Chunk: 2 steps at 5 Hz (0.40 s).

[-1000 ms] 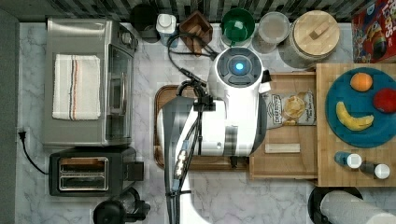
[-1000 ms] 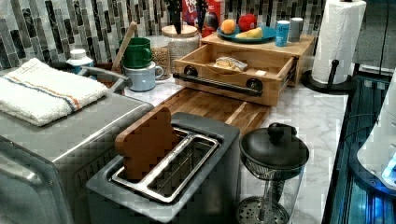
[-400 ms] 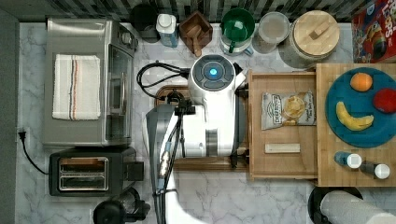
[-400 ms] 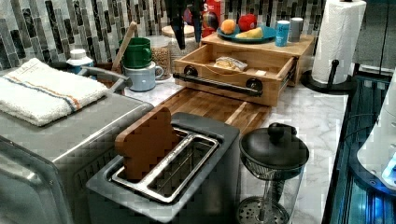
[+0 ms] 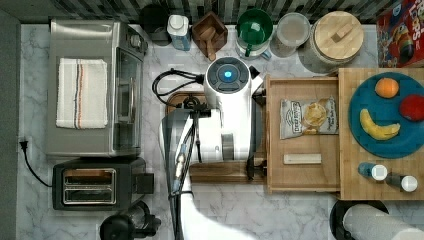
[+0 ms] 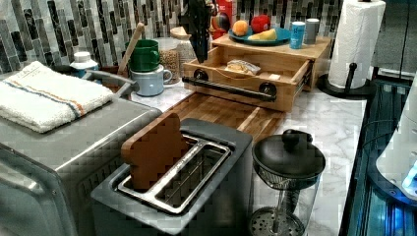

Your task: Close the drawer.

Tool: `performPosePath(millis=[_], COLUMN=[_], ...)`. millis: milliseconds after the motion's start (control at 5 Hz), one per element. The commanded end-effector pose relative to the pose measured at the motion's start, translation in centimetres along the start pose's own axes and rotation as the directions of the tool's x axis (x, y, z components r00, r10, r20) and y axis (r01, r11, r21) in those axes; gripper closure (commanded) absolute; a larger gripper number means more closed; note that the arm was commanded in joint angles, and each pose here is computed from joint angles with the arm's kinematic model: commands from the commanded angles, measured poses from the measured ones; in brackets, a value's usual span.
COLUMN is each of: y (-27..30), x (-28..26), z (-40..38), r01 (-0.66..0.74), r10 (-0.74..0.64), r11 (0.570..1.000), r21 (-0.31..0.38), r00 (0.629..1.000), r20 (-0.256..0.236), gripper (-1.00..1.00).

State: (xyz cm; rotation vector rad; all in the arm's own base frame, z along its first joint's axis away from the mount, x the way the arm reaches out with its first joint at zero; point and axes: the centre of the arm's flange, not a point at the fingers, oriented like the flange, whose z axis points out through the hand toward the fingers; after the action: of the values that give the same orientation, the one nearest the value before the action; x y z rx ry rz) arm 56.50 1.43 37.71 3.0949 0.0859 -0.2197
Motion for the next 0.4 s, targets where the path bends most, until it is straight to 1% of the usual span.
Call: performPosePath(millis=[200, 400], y=[-1.8, -0.9], x=[0.7, 0.1], z=[5.8, 6.9], r01=[0.082, 0.099], r10=[-0.081, -0.098], r11=[0.996, 0.994], r21=[0.026, 0.048], r00=[0.996, 0.995], r20=[-0.027, -0.030], gripper=[1.00, 1.00])
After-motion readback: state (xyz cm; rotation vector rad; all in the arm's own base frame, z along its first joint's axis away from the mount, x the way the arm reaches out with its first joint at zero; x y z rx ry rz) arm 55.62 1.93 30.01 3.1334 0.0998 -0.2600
